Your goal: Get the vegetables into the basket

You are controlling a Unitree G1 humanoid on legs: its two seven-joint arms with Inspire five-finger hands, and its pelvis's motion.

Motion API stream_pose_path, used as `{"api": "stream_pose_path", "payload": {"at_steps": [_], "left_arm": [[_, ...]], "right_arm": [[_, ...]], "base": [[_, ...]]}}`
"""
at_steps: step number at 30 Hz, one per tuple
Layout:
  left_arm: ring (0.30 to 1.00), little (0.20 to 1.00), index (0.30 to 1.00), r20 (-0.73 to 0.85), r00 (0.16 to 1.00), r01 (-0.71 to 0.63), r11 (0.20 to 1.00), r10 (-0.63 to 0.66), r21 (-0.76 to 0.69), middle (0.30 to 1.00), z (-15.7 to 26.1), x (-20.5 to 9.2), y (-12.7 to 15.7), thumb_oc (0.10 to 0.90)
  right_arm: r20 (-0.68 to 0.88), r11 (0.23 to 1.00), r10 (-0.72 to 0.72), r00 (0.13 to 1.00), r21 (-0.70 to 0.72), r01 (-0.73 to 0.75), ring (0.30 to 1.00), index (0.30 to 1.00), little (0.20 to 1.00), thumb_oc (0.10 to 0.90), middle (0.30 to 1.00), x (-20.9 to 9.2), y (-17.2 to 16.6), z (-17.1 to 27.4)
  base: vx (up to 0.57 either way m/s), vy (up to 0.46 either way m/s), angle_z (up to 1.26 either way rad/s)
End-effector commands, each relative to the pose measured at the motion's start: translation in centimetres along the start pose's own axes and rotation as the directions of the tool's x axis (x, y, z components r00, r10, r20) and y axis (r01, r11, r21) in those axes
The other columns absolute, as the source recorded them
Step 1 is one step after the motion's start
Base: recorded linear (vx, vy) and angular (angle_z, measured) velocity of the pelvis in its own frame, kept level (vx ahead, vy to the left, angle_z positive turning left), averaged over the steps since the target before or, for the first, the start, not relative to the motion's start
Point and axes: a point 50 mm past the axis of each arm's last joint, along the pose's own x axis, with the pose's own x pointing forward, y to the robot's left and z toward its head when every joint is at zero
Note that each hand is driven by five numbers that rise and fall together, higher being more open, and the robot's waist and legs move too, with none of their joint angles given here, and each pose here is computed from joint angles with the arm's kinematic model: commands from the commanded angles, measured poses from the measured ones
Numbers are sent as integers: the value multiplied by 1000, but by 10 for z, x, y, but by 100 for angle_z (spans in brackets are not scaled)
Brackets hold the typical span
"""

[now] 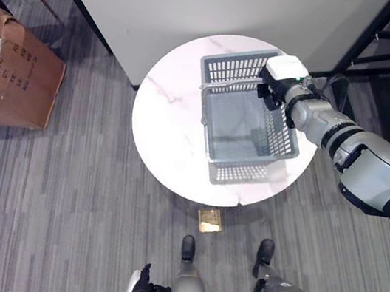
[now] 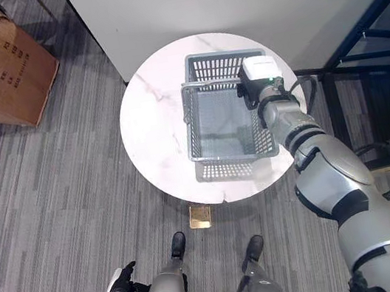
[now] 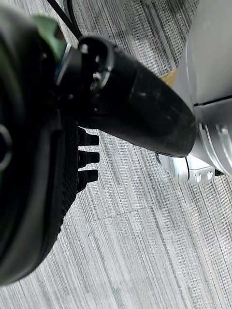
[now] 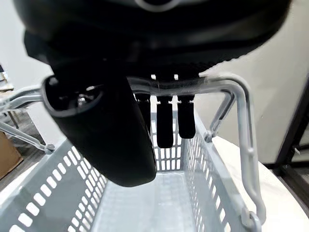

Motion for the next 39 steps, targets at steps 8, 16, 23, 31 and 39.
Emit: {"api": "stream_pose_path", "payload": {"at_steps": [8, 16, 23, 31, 39], "left_arm": [[1000, 1000, 1000, -54, 996, 75, 993, -70, 95, 1000, -13, -3, -10, 900], [1000, 1000, 1000, -190, 980, 54, 998, -57, -20, 1000, -49, -12, -8, 900], [1000, 1000, 1000, -314, 947, 41, 996, -64, -79, 1000, -83, -23, -5, 900], [1000, 1000, 1000, -375, 920, 78, 991, -113, -108, 1000, -106, -35, -13, 900], [1000, 1000, 1000, -363, 924, 77, 989, -117, -124, 1000, -107, -36, -15, 900]], "right_arm": [[-28, 984, 180, 983, 25, -179, 300, 300, 300, 400, 300, -17, 43, -17], [270, 971, 8, 963, 227, -71, 300, 300, 300, 400, 300, -26, 6, 27], [423, 963, -37, 905, 258, -82, 300, 300, 300, 400, 300, -54, -10, 30], [457, 971, -72, 886, 236, -42, 300, 300, 300, 400, 300, -87, -26, 3], [344, 982, -100, 933, 184, 37, 300, 300, 300, 400, 300, -119, -18, -41]], "base": [[5, 9, -3], [19, 17, -22], [45, 9, -22], [45, 56, -9], [-24, 141, -24]]}}
